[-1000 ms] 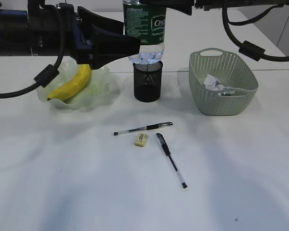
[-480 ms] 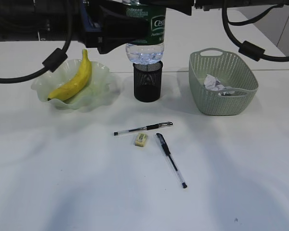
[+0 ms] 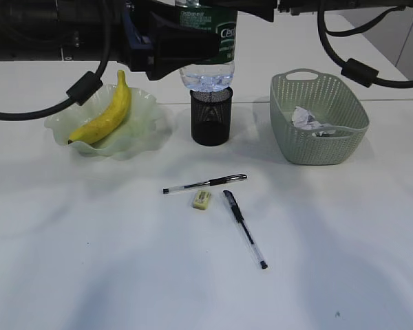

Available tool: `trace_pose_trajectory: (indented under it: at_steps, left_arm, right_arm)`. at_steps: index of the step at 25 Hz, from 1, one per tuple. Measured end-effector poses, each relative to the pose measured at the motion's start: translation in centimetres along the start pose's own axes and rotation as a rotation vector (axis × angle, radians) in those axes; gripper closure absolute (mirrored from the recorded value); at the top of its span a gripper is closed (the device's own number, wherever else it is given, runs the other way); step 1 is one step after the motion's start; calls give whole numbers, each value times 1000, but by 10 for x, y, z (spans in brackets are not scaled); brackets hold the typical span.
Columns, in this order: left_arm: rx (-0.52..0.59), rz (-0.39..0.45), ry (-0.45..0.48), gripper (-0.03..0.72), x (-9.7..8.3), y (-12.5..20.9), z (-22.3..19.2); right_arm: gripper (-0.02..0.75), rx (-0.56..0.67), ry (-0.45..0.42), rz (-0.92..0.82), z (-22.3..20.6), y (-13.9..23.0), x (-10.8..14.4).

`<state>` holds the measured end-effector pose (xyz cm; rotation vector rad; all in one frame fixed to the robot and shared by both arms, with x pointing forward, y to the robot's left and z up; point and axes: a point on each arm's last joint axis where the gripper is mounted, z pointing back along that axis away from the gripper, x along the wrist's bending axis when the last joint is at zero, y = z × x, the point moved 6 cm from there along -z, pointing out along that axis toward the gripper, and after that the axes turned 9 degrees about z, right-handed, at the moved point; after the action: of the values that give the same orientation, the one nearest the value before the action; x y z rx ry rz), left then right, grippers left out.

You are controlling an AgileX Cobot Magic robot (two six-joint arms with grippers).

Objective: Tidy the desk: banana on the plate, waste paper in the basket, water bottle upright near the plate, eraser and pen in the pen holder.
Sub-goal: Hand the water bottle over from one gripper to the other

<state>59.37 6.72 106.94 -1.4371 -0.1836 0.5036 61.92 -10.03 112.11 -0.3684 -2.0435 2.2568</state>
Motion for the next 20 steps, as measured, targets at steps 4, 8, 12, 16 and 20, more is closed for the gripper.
trace_pose_trajectory:
  at_steps: [4,8,12,16,20]
  left_arm:
    - [-10,-9,0,52,0,-5,0]
    - [-21,-22,0,57,0,-11,-1]
    - [-21,-22,0,63,0,-11,-1]
    - [-21,-22,0,73,0,-11,-1]
    - [-21,-22,0,77,0,-11,-1]
  right_arm:
    - [370,0,0,0,0,0,0]
    - [370,0,0,0,0,0,0]
    - [370,-14,4,-6,0,-2,-1]
    - [370,-21,7,-9,0,-3,-1]
    - [370,-25,6,-13,-1,-4,-1]
